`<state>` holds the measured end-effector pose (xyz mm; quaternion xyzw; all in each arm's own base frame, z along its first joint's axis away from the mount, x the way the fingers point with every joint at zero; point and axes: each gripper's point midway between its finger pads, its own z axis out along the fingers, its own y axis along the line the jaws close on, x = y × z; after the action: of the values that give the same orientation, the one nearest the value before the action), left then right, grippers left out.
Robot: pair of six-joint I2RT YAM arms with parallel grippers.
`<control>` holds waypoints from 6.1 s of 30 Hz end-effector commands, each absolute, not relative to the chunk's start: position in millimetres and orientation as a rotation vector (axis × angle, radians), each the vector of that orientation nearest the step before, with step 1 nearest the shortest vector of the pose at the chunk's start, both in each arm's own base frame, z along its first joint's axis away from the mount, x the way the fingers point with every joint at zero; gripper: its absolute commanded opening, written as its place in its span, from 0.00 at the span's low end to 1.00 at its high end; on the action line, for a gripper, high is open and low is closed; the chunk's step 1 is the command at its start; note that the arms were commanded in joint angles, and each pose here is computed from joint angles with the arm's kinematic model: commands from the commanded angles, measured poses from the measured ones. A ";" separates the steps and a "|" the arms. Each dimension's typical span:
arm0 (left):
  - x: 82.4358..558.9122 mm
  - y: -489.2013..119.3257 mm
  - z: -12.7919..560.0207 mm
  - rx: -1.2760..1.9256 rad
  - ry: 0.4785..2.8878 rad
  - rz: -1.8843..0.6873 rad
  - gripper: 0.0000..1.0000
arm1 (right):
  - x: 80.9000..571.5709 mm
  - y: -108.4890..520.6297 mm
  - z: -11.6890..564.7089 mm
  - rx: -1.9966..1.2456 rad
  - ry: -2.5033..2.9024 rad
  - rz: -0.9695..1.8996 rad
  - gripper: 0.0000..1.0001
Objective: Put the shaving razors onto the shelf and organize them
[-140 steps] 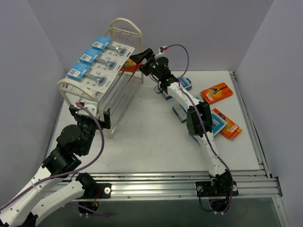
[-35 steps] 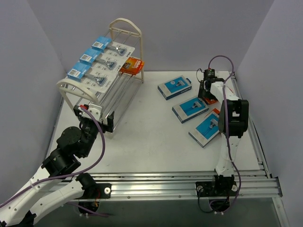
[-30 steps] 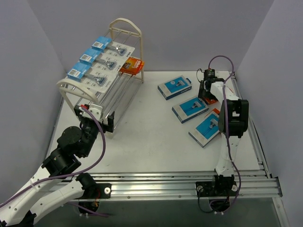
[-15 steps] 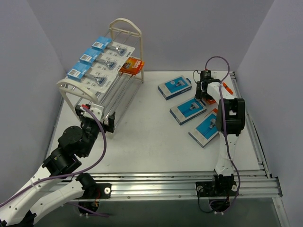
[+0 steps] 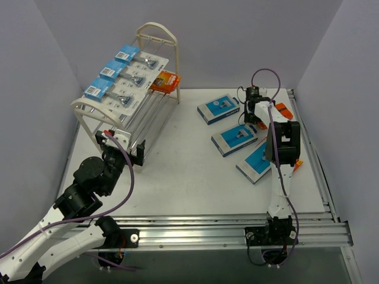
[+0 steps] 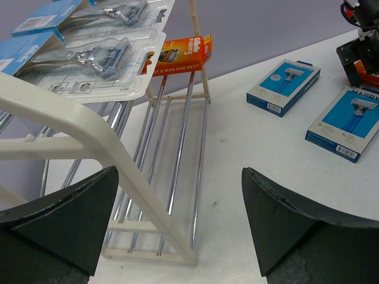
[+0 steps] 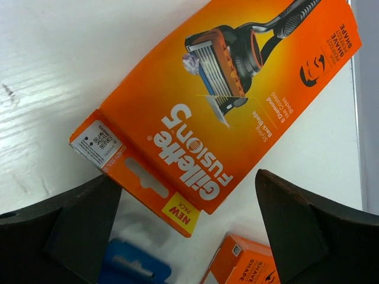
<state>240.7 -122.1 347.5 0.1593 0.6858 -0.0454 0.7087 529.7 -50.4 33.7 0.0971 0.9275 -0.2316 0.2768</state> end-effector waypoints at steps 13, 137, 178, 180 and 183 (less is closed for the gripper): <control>238.8 -123.7 357.8 0.365 1.499 -0.112 0.94 | 539.7 -60.3 6.0 0.169 2.538 -0.689 0.41; 165.0 -224.7 331.6 0.505 1.701 -0.445 0.02 | 230.3 206.1 357.8 0.240 1.743 1.054 0.64; 33.7 -218.0 305.6 1.022 1.852 -1.099 0.02 | 69.9 292.0 331.2 -1.191 1.393 1.574 0.70; 35.7 -218.8 305.0 1.013 1.856 -1.090 0.02 | 69.9 298.5 318.8 -1.209 1.455 1.569 0.69; 36.1 -219.9 304.8 1.007 1.856 -1.093 0.02 | 63.7 308.0 311.0 -1.260 1.468 1.555 0.67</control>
<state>35.2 -209.1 283.1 0.4104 0.7449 -0.3914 0.3515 67.4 300.1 302.8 -0.4579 0.5770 0.5994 0.3133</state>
